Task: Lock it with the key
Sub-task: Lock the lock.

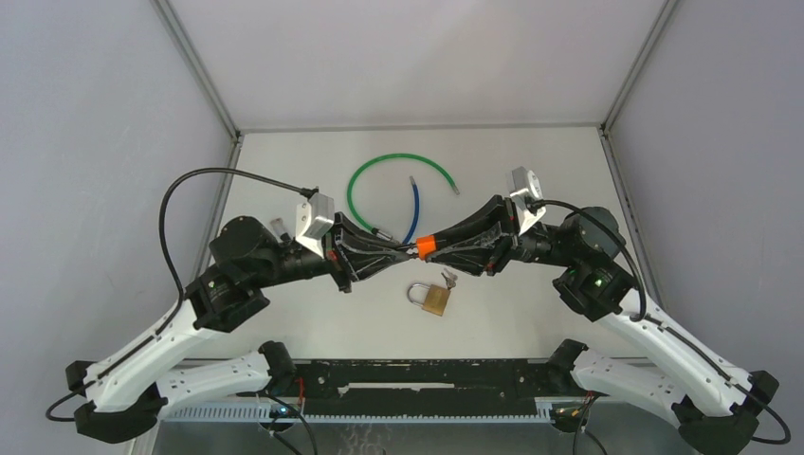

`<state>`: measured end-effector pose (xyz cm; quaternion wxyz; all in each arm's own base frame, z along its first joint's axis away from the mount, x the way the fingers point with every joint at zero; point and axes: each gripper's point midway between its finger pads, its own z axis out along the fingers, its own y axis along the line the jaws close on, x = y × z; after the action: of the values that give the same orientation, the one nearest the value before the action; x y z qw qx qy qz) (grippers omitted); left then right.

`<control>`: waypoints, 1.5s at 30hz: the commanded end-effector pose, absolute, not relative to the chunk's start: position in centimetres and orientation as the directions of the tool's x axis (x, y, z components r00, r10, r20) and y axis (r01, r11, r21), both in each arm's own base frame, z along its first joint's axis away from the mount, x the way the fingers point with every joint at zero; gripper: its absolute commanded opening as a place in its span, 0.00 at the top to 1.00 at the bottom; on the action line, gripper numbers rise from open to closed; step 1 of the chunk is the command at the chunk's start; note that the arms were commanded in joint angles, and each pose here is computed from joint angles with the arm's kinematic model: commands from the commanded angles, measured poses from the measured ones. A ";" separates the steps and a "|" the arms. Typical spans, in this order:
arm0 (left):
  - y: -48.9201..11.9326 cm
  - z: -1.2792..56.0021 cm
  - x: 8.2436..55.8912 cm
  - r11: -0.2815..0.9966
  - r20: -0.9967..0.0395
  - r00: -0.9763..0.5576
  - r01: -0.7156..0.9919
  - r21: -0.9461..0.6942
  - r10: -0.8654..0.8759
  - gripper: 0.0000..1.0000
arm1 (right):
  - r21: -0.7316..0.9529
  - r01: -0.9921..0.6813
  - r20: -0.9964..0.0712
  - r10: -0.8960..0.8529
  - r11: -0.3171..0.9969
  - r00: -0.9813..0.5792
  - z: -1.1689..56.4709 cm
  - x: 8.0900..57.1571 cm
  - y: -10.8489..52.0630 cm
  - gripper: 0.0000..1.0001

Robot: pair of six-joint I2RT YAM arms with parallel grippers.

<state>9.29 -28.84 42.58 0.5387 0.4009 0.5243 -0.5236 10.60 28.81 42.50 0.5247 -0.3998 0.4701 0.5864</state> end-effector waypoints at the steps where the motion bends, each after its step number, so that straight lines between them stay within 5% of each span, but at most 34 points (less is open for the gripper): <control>1: -30.8 43.0 8.5 0.054 -0.971 -0.144 0.986 -0.156 -0.190 1.00 | 0.076 -0.997 -0.943 0.325 0.023 -0.065 45.7 11.1 28.8 1.00; 26: -33.8 49.5 11.9 0.154 -0.932 -0.190 0.957 -0.246 -0.308 1.00 | 0.243 -0.957 -0.927 0.330 0.159 -0.180 39.9 16.2 31.2 1.00; 34: -35.3 45.4 10.7 0.163 -0.986 -0.129 0.976 -0.146 -0.110 1.00 | 0.219 -0.965 -0.911 0.386 0.144 -0.149 41.2 16.8 32.2 1.00; 45: -36.9 45.3 5.0 -0.090 -0.992 -0.121 0.989 -0.119 -0.022 1.00 | 0.174 -0.979 -0.922 0.368 0.108 -0.123 40.7 17.5 34.3 1.00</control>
<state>12.62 -30.87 49.84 0.6181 0.3518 0.5344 -0.4566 14.28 28.92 49.27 0.6559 -0.2838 0.3515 0.6047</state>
